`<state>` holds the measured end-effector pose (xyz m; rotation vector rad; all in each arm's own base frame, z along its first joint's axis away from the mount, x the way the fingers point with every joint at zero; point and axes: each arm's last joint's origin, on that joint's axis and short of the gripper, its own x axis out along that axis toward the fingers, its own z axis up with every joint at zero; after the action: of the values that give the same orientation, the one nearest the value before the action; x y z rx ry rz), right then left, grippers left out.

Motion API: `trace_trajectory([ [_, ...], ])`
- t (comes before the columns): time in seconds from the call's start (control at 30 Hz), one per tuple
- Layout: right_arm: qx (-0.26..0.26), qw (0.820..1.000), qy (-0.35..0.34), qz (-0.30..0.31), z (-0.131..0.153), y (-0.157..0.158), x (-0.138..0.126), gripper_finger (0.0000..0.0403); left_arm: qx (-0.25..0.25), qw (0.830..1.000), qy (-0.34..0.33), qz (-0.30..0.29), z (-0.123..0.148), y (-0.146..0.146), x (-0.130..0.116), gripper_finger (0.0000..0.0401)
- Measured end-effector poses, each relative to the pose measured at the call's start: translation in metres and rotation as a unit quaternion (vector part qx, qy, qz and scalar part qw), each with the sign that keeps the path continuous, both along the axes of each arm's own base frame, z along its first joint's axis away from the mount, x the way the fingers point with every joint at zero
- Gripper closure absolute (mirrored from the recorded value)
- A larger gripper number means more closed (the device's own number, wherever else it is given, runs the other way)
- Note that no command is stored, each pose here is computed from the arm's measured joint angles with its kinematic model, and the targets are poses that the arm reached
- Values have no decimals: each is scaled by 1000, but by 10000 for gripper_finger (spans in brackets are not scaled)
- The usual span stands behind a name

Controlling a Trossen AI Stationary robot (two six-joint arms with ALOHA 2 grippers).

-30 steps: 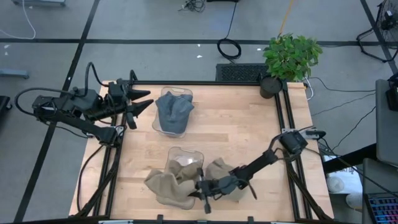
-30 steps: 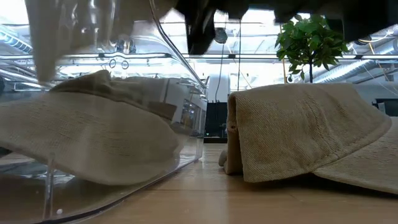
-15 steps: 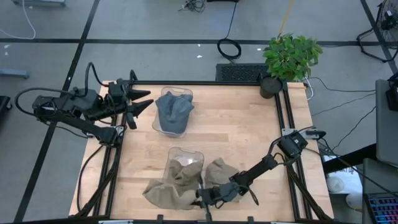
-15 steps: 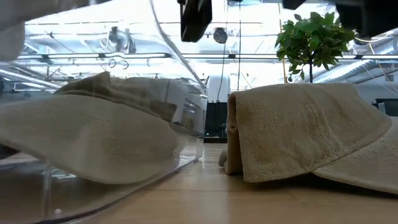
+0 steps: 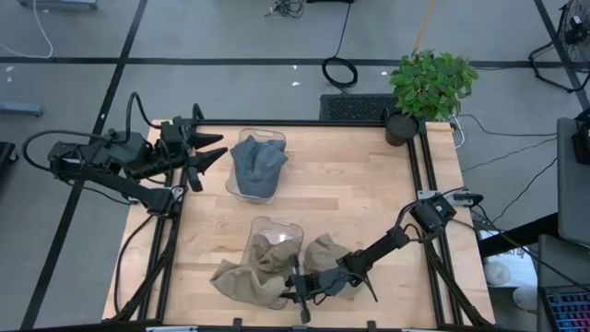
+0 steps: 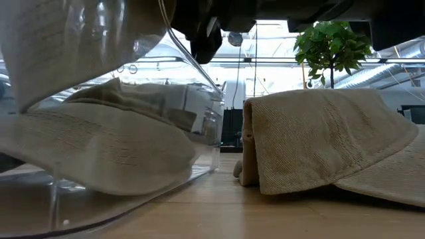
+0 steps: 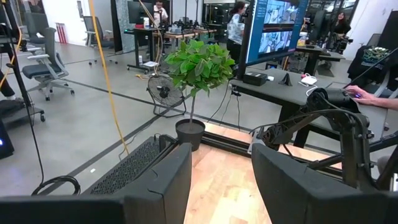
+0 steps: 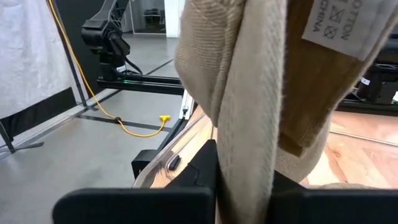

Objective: Stack caps by color
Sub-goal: Stack the top brown cap on the other brown cap in the bottom transparent bin

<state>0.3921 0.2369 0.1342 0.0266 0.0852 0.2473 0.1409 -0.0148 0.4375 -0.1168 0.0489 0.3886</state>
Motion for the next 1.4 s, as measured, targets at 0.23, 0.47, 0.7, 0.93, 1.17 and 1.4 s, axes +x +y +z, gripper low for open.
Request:
trace_trajectory([
  [0.23, -32, 999, 5, -23, 0, 1, -2, 338, 0, 1000, 0, 0, 0, 0, 0, 226],
  [0.47, -107, 990, 24, -90, 29, 5, -16, 223, 0, 1000, 0, 0, 0, 0, 0, 226],
  [0.7, -131, 983, 65, -107, 57, 0, -30, 151, 0, 1000, 0, 0, 0, 0, 0, 226],
  [0.93, -192, 962, 95, -170, 78, -10, -44, 150, 0, 1000, 0, 0, 0, 0, 0, 226],
  [1.17, -175, 966, 96, -165, 90, -5, -55, 162, 0, 1000, 0, 0, 0, 0, 0, 226],
  [1.4, -136, 970, 100, -175, 89, -6, -54, 171, 0, 1000, 0, 0, 0, 0, 0, 226],
])
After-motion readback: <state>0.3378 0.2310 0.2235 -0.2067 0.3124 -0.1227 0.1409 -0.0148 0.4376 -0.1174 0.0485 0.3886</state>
